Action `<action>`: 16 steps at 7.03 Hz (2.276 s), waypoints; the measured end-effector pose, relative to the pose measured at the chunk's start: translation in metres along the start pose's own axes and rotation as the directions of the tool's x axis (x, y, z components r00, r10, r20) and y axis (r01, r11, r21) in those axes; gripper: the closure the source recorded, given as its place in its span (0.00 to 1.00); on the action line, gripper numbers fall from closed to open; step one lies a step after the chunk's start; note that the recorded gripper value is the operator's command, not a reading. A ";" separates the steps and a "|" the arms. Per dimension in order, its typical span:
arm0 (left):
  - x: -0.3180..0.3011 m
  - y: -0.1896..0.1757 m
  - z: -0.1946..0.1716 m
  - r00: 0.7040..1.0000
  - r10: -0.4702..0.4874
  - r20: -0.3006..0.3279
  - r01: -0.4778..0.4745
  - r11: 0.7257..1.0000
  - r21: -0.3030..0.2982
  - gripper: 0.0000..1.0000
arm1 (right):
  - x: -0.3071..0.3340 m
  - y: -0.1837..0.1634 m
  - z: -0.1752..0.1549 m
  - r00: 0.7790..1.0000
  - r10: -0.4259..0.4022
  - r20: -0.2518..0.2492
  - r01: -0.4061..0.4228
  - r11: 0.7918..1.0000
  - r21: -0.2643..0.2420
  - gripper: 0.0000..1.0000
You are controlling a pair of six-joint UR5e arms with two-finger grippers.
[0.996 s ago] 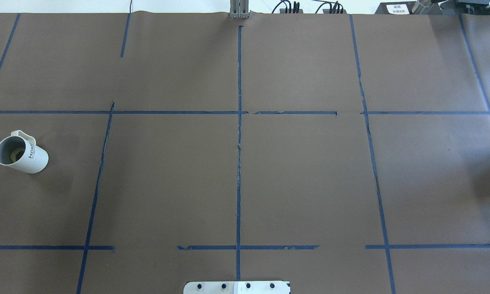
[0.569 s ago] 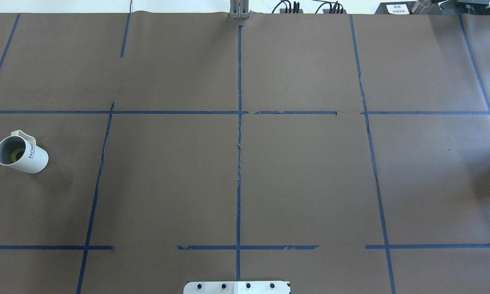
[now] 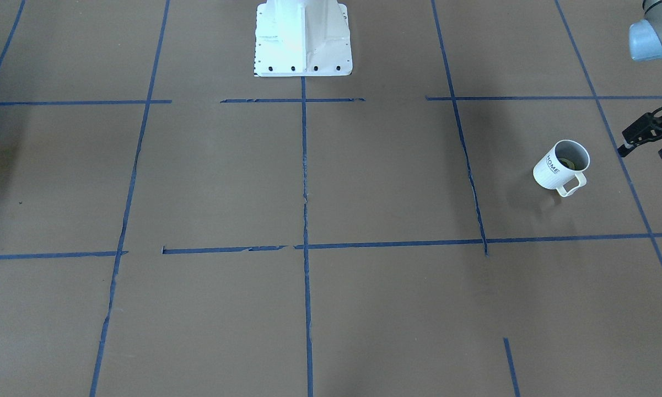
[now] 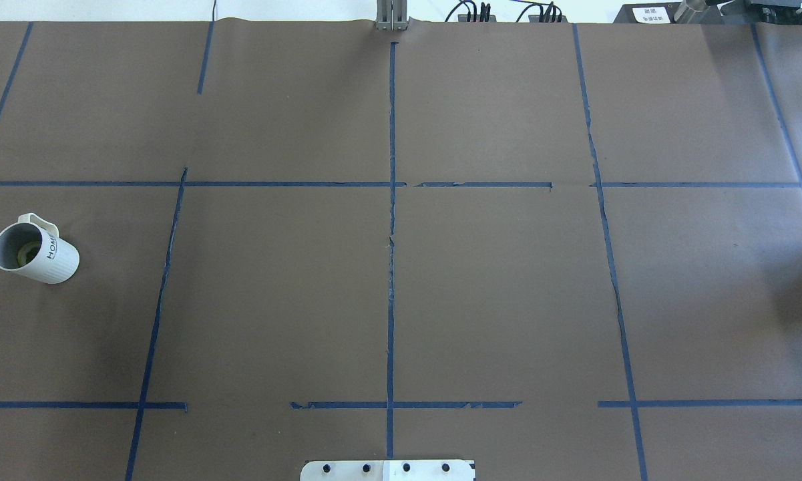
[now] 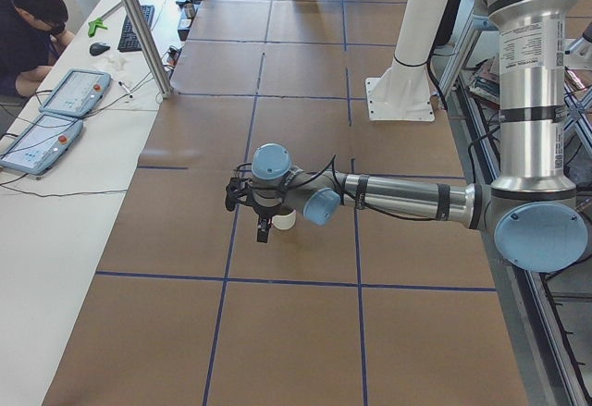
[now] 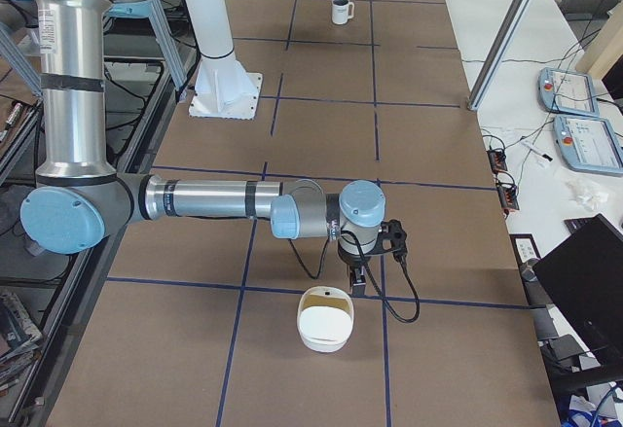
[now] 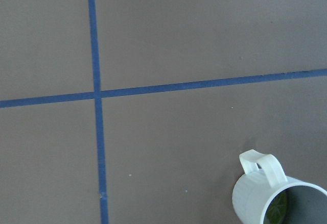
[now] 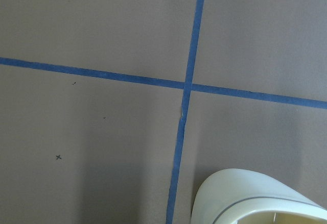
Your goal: Left arm hands cup to right arm to dump lemon
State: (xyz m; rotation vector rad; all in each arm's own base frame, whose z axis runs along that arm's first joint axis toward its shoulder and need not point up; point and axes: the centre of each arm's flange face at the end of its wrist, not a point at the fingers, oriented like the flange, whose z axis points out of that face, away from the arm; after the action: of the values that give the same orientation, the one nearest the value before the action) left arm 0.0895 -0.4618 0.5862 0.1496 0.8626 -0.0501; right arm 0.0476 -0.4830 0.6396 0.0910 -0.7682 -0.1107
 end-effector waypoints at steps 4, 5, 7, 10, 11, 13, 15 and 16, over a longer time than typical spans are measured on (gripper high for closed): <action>0.031 0.024 0.041 0.995 -0.103 -0.017 0.102 0.994 -0.042 0.09 | 0.000 0.000 0.000 1.000 0.000 0.000 0.000 1.000 0.000 0.00; 0.036 0.028 0.049 0.995 -0.102 -0.011 0.102 0.993 -0.055 0.17 | 0.000 0.000 0.000 1.000 0.000 0.000 0.000 1.000 -0.001 0.00; 0.036 0.033 0.053 0.995 -0.103 -0.004 0.103 0.993 -0.064 0.92 | 0.000 0.000 0.000 1.000 0.000 0.000 0.000 1.000 0.000 0.00; 0.038 0.034 0.050 0.996 -0.092 0.000 0.092 0.994 -0.051 1.00 | 0.000 0.000 0.000 1.000 -0.001 0.000 0.001 1.000 0.001 0.00; 0.042 0.032 0.048 0.997 -0.082 0.002 0.082 0.996 -0.038 1.00 | 0.000 0.000 -0.001 1.000 0.000 0.000 0.000 1.000 0.001 0.00; 0.052 0.029 0.041 0.998 -0.064 -0.008 0.064 0.998 -0.021 1.00 | -0.001 -0.001 -0.001 1.000 -0.001 0.001 0.001 1.000 0.002 0.00; 0.072 0.025 0.019 0.998 -0.040 -0.037 0.041 0.999 0.009 1.00 | -0.003 -0.003 -0.003 1.000 -0.018 0.000 0.018 1.000 0.018 0.00; 0.084 0.018 0.012 0.998 -0.044 -0.038 0.044 0.999 0.008 1.00 | -0.005 -0.005 -0.005 0.999 -0.048 -0.003 0.048 0.998 0.047 0.00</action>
State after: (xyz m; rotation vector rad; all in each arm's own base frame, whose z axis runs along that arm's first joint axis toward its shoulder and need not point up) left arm 0.1546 -0.4448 0.5323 0.1404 0.9033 -0.0927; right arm 0.0472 -0.4876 0.6324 0.1541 -0.7671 -0.1378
